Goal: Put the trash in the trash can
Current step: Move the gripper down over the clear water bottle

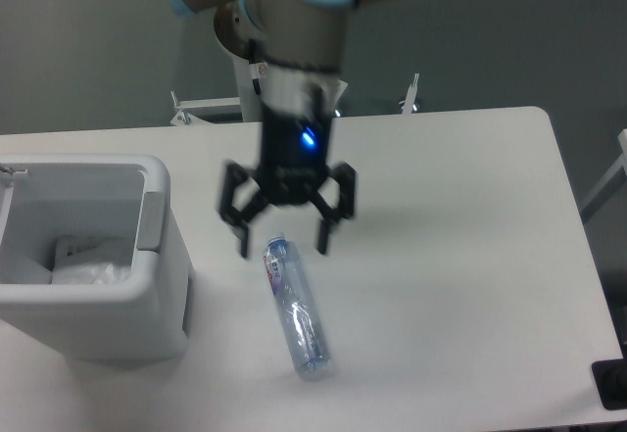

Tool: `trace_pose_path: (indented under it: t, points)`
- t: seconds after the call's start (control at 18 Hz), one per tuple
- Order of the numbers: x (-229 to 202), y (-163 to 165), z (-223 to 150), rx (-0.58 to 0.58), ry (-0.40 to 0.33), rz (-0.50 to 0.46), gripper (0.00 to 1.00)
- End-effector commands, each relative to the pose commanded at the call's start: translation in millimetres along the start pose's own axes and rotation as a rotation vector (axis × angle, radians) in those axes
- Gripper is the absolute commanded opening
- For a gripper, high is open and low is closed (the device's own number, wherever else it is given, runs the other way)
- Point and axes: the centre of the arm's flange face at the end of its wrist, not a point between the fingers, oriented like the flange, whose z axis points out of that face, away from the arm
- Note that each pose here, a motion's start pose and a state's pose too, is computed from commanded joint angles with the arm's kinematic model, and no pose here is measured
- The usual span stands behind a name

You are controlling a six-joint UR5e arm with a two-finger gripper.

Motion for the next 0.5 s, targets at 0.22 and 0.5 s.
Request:
trace_pose_path:
  t: [0.22, 0.5]
  points:
    - [-14, 8, 50, -0.075, -0.019, -0.005, 1.00]
    - [-26, 26, 114, -0.174, -0.050, 0.014, 1.00]
